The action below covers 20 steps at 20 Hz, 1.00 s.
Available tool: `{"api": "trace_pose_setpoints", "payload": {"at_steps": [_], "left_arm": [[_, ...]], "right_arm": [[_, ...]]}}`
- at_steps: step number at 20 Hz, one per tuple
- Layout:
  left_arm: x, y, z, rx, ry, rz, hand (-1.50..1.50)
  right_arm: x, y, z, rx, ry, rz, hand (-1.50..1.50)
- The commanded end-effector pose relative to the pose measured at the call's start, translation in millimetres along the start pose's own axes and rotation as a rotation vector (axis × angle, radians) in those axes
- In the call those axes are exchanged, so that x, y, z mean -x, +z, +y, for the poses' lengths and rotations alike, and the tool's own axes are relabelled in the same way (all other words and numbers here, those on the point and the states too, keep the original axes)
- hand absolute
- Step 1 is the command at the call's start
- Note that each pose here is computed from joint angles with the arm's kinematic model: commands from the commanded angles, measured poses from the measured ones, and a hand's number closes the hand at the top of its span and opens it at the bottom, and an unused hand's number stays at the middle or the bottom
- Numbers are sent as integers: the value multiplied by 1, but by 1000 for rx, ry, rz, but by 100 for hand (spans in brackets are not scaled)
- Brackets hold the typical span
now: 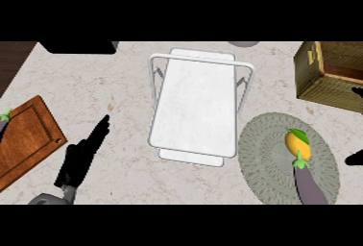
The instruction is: Pick the lemon from the placemat and place it in the tiered shelf
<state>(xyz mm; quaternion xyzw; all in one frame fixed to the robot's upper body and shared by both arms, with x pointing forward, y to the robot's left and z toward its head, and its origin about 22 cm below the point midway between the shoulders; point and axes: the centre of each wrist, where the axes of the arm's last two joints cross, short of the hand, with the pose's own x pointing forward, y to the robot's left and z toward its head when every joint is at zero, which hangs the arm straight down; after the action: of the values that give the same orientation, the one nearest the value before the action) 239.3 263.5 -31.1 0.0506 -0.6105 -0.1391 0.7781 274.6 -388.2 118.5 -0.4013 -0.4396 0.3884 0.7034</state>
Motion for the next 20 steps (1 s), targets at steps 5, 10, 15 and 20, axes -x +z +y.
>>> {"api": "trace_pose_setpoints", "payload": {"at_steps": [5, 10, 15, 20], "left_arm": [[7, 6, -6, 6, 18, 12, 0], [23, 10, -4, -9, 15, 13, 0], [-1, 3, -16, -3, 4, 5, 0], [22, -3, 3, -15, 14, 7, 0]], "right_arm": [[-91, -5, 56, -76, 125, 79, -150], [-110, -21, 56, -145, 129, 175, -150], [-105, -23, 97, -169, 161, 228, -150], [-118, -20, 109, -141, 190, 265, -150]]}}
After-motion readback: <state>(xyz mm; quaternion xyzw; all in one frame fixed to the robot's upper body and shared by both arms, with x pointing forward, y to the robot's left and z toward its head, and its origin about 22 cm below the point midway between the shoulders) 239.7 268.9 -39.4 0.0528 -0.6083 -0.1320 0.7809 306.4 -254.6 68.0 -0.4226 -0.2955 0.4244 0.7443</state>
